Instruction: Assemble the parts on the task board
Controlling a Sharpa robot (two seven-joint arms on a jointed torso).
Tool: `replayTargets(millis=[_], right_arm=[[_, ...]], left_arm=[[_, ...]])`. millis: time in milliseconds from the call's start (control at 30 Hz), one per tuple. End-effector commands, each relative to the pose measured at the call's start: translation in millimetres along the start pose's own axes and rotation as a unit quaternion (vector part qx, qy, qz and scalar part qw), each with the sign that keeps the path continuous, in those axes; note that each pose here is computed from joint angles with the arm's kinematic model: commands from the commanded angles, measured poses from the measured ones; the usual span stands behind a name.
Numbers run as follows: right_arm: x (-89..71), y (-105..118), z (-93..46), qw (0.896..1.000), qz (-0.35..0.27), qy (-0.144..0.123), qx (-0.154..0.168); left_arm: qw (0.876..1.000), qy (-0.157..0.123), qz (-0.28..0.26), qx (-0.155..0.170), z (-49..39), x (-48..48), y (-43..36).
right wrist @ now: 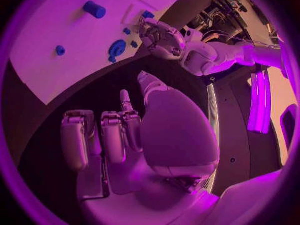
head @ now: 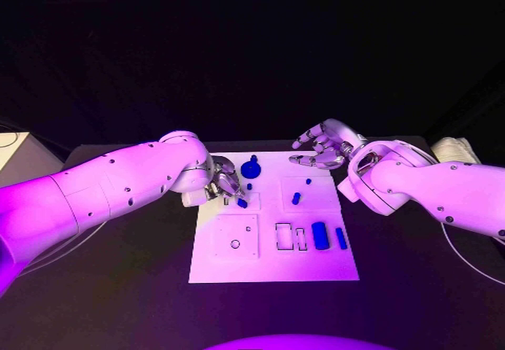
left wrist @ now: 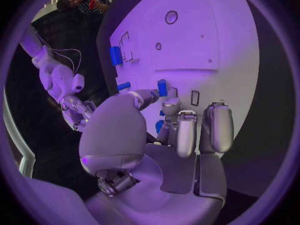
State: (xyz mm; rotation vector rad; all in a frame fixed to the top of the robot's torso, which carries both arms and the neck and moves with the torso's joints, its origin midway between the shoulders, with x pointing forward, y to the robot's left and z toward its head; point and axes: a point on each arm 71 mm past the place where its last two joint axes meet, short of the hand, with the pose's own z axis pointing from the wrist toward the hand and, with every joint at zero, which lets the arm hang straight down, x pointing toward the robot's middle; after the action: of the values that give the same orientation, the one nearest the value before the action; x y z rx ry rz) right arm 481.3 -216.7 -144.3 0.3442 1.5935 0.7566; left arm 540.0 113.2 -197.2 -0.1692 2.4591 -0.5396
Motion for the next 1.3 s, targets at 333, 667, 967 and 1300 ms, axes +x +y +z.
replayTargets(millis=[333, 667, 967, 1300], right_arm=[[-0.4, -0.8, -0.7, 1.0, -0.002, 0.004, -0.001], [-1.6, -2.3, -1.1, 1.0, -0.002, 0.003, 0.001], [-1.1, -2.4, -0.8, 1.0, -0.003, 0.003, 0.001], [-0.9, -2.5, -0.8, 1.0, -0.002, 0.003, 0.001]], left_arm=[[0.998, -0.05, -0.033, 0.017, -6.9, -6.3, 2.5], [0.996, -0.089, -0.002, 0.016, -10.0, -9.0, 2.0], [0.995, -0.092, 0.039, 0.011, -9.0, -6.4, -0.3], [0.995, -0.065, 0.076, 0.016, -7.3, -1.7, -2.5]])
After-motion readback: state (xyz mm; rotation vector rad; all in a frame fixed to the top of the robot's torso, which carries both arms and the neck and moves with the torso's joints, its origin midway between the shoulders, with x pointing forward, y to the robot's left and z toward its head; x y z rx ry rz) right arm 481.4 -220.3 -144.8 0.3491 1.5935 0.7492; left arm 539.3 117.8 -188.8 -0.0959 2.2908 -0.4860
